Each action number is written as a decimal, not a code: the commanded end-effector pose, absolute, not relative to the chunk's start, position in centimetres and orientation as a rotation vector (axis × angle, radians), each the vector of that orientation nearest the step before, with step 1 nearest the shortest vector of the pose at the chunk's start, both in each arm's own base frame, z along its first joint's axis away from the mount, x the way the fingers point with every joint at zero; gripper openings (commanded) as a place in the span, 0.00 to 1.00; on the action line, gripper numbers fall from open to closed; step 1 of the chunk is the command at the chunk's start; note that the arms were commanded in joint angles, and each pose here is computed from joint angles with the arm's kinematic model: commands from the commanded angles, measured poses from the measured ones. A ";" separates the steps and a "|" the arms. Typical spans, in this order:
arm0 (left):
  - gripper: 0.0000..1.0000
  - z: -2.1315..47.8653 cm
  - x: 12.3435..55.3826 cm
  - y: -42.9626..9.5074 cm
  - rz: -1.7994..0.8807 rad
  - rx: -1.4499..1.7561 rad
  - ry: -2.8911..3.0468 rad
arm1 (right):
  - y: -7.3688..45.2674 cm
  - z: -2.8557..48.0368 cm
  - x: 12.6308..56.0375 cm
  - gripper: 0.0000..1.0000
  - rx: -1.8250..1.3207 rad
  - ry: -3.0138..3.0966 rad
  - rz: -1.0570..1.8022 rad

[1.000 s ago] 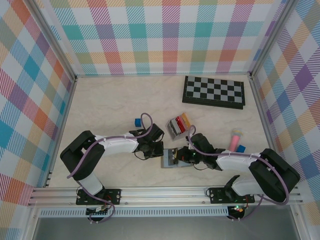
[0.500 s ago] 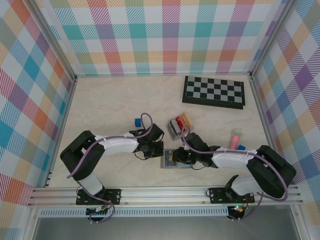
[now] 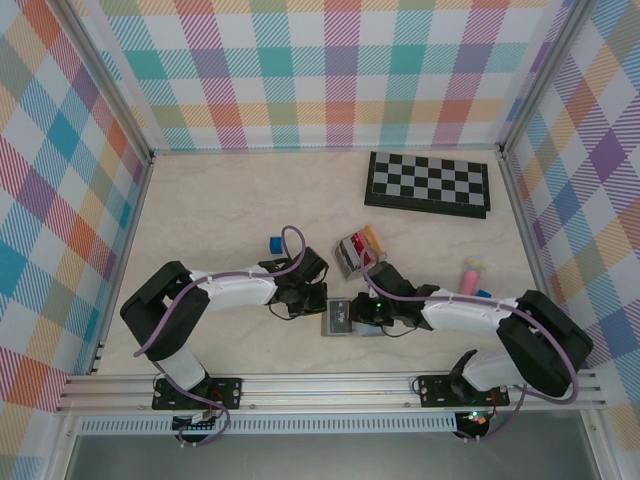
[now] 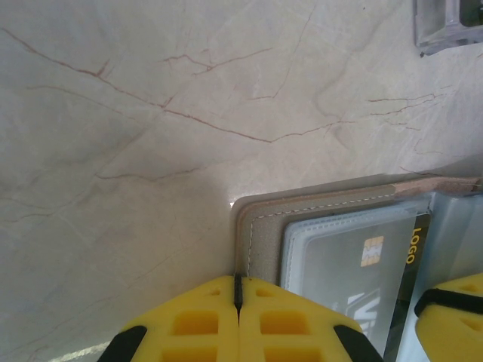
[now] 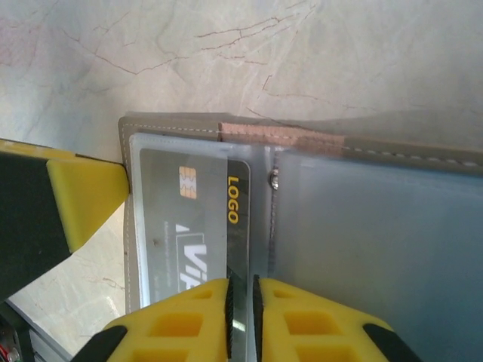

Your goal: Put the credit cards into the card holder

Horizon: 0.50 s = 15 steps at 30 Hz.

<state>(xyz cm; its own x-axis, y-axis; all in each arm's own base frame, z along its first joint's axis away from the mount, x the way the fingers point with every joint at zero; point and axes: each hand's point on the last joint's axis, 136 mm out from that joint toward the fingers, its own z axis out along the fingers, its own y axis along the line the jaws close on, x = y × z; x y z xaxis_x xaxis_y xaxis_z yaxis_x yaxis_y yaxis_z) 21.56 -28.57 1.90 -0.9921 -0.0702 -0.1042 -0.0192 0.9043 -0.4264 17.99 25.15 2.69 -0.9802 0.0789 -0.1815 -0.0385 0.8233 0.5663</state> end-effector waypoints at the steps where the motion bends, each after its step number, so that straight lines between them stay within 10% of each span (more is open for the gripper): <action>1: 0.03 0.5 21.2 -27.8 -0.600 -0.095 3.002 | 26.2 2.8 18.3 0.15 -0.007 2.820 0.893; 15: 0.02 0.9 21.4 -27.0 -0.551 -0.112 2.986 | 26.9 2.9 18.6 0.14 -0.008 2.853 0.865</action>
<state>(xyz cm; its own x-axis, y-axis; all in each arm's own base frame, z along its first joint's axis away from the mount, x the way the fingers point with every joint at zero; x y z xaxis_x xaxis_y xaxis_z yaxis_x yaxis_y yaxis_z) 21.58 -28.48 1.87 -0.9918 -0.0714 -0.1058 -0.0202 0.9061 -0.4225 18.27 26.16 1.83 -0.9900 0.0580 -0.1287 -0.0222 0.8363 0.5479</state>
